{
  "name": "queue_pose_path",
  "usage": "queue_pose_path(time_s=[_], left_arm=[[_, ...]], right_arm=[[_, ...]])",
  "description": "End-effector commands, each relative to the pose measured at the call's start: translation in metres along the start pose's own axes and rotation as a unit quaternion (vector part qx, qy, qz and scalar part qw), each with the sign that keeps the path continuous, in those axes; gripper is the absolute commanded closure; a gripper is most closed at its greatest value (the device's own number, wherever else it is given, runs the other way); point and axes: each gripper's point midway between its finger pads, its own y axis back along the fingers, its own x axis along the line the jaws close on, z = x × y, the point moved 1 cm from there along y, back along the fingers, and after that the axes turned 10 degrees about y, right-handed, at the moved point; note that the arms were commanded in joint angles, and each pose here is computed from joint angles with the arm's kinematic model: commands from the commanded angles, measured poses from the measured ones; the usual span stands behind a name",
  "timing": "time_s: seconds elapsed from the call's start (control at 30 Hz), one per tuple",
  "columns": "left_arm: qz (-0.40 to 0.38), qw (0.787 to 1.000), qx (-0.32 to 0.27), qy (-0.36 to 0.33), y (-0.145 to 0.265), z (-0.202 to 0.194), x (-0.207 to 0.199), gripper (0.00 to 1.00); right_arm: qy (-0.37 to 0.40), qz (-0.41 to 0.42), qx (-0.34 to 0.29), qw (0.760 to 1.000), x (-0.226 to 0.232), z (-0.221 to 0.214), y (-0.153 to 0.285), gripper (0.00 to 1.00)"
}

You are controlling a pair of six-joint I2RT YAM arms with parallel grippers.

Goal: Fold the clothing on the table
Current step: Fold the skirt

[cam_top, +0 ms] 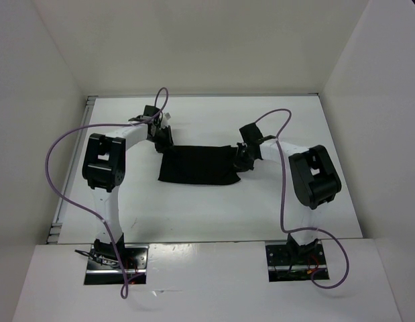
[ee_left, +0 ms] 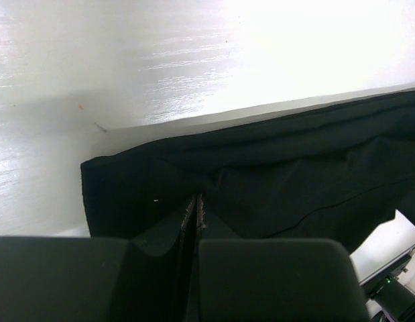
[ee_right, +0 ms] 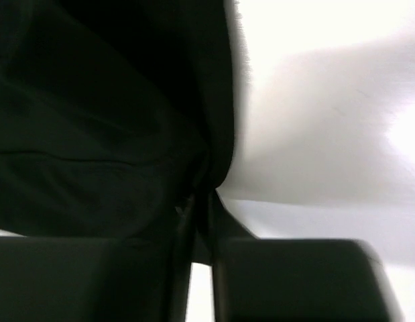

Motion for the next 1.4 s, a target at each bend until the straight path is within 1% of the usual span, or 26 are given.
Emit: queue_pose_path(time_s=[0.0, 0.07, 0.13, 0.17, 0.23, 0.3, 0.33, 0.37, 0.43, 0.47, 0.53, 0.6, 0.63, 0.67, 0.7, 0.77, 0.8, 0.83, 0.87, 0.93, 1.0, 1.1, 1.2, 1.23, 1.3, 1.37], left_arm=[[0.051, 0.999, 0.015, 0.001, -0.001, -0.013, 0.028, 0.94], [0.046, 0.999, 0.018, 0.001, -0.001, -0.014, 0.027, 0.94], [0.044, 0.999, 0.015, 0.0, 0.002, -0.013, 0.024, 0.94], [0.039, 0.999, 0.017, 0.0, 0.006, -0.014, 0.021, 0.94], [0.032, 0.999, 0.014, -0.003, 0.01, -0.013, 0.016, 0.94], [0.014, 1.0, 0.012, -0.007, 0.019, -0.013, 0.007, 0.94], [0.011, 1.0, 0.007, -0.009, 0.023, -0.012, 0.004, 0.94], [-0.002, 1.0, 0.003, -0.018, 0.03, -0.012, -0.007, 0.91], [-0.018, 1.0, 0.003, -0.023, 0.037, -0.015, -0.021, 0.89], [-0.03, 0.999, -0.001, -0.034, 0.044, -0.017, -0.032, 0.89], [-0.06, 0.998, 0.004, -0.033, 0.053, -0.02, -0.051, 0.83], [-0.098, 0.994, -0.002, -0.043, 0.066, -0.017, -0.07, 0.76], [-0.109, 0.993, 0.001, -0.045, 0.068, -0.018, -0.079, 0.75], [-0.122, 0.991, -0.004, -0.052, 0.073, -0.016, -0.086, 0.73], [-0.14, 0.989, 0.009, -0.054, 0.075, -0.02, -0.092, 0.72], [-0.165, 0.984, 0.016, -0.07, 0.075, -0.019, -0.105, 0.7], [-0.171, 0.981, 0.025, -0.083, 0.07, -0.025, -0.114, 0.7], [-0.169, 0.981, 0.041, -0.086, 0.059, -0.03, -0.112, 0.7], [-0.171, 0.98, 0.043, -0.091, 0.059, -0.028, -0.12, 0.77], [-0.166, 0.979, 0.074, -0.096, 0.039, -0.037, -0.123, 0.86], [-0.16, 0.98, 0.07, -0.1, 0.027, -0.027, -0.128, 0.94], [-0.144, 0.982, 0.069, -0.105, 0.012, -0.021, -0.135, 0.98], [-0.139, 0.981, 0.081, -0.104, 0.004, -0.024, -0.138, 0.99], [-0.139, 0.979, 0.09, -0.116, 0.002, -0.035, -0.143, 0.99], [-0.139, 0.978, 0.086, -0.128, 0.01, -0.04, -0.146, 0.99], [-0.13, 0.976, 0.104, -0.141, 0.017, -0.065, -0.147, 0.99]], right_arm=[[0.004, 0.053, 0.02, 0.998, 0.006, -0.007, -0.02, 0.92], [-0.004, 0.079, 0.045, 0.996, 0.007, -0.019, -0.025, 1.0], [-0.01, 0.077, 0.043, 0.996, 0.002, -0.016, -0.025, 1.0], [-0.011, 0.082, 0.029, 0.996, 0.003, -0.008, -0.017, 1.0], [-0.013, 0.054, 0.026, 0.998, -0.005, -0.009, -0.01, 1.0], [-0.016, 0.021, 0.004, 1.0, -0.013, 0.005, 0.003, 1.0], [-0.019, 0.002, 0.014, 1.0, -0.018, 0.004, 0.007, 1.0], [-0.023, -0.01, 0.009, 1.0, -0.023, 0.008, 0.012, 1.0], [-0.023, -0.048, -0.001, 0.999, -0.032, 0.015, 0.02, 1.0], [-0.024, -0.065, 0.008, 0.998, -0.038, 0.01, 0.025, 1.0], [-0.023, -0.083, -0.008, 0.996, -0.042, 0.017, 0.034, 1.0], [-0.022, -0.076, -0.024, 0.997, -0.036, 0.026, 0.046, 1.0], [-0.022, -0.079, -0.018, 0.996, -0.037, 0.023, 0.047, 1.0], [-0.022, -0.076, -0.025, 0.997, -0.034, 0.028, 0.054, 1.0], [-0.021, -0.071, -0.036, 0.997, -0.03, 0.035, 0.059, 1.0], [-0.02, -0.066, -0.047, 0.997, -0.026, 0.041, 0.068, 1.0], [-0.02, -0.065, -0.049, 0.996, -0.025, 0.043, 0.071, 1.0], [-0.015, -0.065, -0.049, 0.997, -0.025, 0.043, 0.071, 1.0], [-0.015, -0.062, -0.055, 0.996, -0.023, 0.048, 0.073, 1.0], [-0.015, -0.062, -0.056, 0.996, -0.022, 0.05, 0.075, 1.0], [-0.014, -0.058, -0.064, 0.996, -0.019, 0.054, 0.08, 1.0], [-0.014, -0.054, -0.062, 0.997, -0.018, 0.053, 0.08, 1.0], [-0.014, -0.048, -0.064, 0.997, -0.015, 0.055, 0.08, 1.0], [-0.014, -0.048, -0.064, 0.997, -0.015, 0.055, 0.08, 1.0], [-0.014, -0.048, -0.064, 0.997, -0.015, 0.055, 0.08, 1.0], [-0.013, -0.046, -0.069, 0.997, -0.014, 0.058, 0.082, 1.0]])
